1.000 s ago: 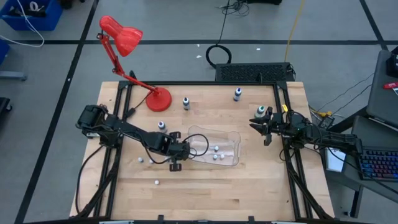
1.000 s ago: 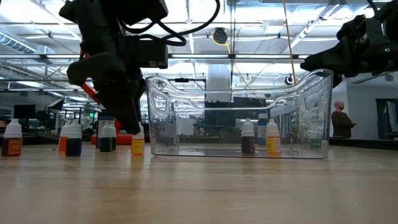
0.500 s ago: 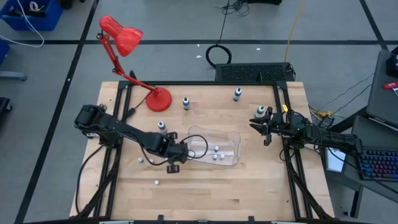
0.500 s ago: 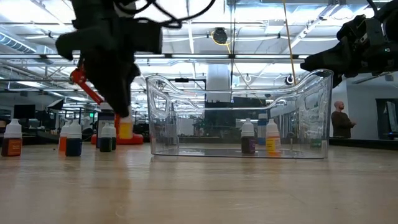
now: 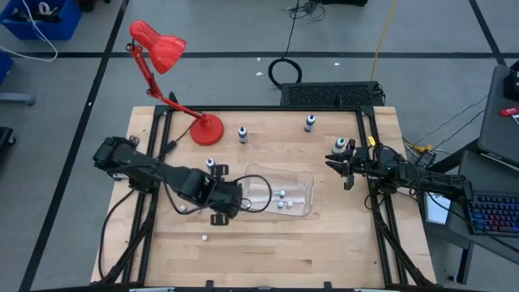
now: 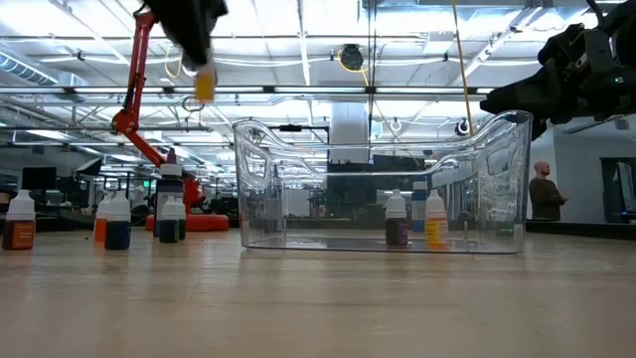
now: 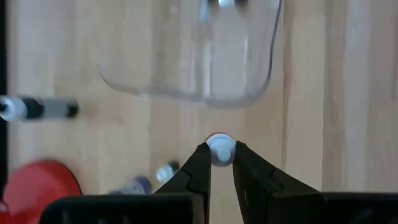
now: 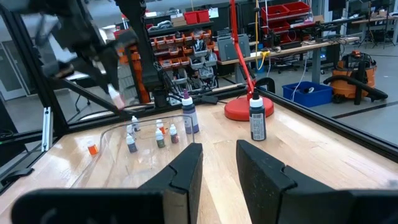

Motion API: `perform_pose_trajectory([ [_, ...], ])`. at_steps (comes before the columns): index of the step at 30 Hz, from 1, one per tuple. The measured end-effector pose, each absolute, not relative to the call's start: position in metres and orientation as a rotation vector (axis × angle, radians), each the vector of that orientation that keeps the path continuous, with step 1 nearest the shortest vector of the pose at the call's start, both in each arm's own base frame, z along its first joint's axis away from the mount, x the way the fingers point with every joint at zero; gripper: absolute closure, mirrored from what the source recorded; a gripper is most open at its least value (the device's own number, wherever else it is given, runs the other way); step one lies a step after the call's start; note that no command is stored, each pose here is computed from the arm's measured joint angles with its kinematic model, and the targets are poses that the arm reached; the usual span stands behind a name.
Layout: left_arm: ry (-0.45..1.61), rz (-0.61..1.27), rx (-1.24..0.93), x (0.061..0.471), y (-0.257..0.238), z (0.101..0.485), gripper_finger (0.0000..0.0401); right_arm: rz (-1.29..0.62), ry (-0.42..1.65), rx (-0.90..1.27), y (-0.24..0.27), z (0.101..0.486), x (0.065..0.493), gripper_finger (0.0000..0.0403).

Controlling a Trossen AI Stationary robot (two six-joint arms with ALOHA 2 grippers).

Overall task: Pick & Place food coloring
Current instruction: Put the right small orange food coloring bottle into the transparent bin

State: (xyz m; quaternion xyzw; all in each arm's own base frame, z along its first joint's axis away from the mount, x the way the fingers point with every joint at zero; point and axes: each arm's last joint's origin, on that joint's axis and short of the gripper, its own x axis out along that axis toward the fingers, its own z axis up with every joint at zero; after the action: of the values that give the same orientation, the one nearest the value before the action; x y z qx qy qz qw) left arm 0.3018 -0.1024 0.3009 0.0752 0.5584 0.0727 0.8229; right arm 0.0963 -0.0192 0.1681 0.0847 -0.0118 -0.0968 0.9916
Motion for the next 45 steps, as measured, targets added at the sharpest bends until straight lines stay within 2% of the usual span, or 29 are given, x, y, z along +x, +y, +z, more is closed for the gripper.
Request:
perform_pose_trajectory([
  [7, 1.049, 0.167, 0.111, 0.32, -0.074, 0.34, 0.0353, -0.194, -0.024, 0.17, -0.019, 0.168, 0.096, 0.0314],
  [14, 0.95, 0.052, 0.035, 0.345, -0.035, 0.345, 0.0353, -0.194, -0.024, 0.17, -0.019, 0.168, 0.096, 0.0314],
  [19, 1.034, 0.02, 0.071, 0.369, -0.023, 0.314, 0.0353, -0.194, -0.024, 0.17, -0.019, 0.168, 0.096, 0.0314],
  [25, 1.188, 0.0, 0.085, 0.399, -0.02, 0.255, 0.0353, -0.194, -0.024, 0.17, -0.019, 0.168, 0.096, 0.0314],
  [32, 1.252, -0.048, 0.079, 0.424, -0.023, 0.201, 0.0353, -0.194, -0.024, 0.17, -0.019, 0.168, 0.096, 0.0314],
  [37, 1.227, -0.049, 0.081, 0.433, -0.023, 0.188, 0.0353, -0.194, -0.024, 0.17, -0.019, 0.168, 0.096, 0.0314],
  [45, 1.171, -0.053, 0.086, 0.438, -0.023, 0.189, 0.0353, -0.194, -0.024, 0.17, -0.019, 0.168, 0.096, 0.0314],
])
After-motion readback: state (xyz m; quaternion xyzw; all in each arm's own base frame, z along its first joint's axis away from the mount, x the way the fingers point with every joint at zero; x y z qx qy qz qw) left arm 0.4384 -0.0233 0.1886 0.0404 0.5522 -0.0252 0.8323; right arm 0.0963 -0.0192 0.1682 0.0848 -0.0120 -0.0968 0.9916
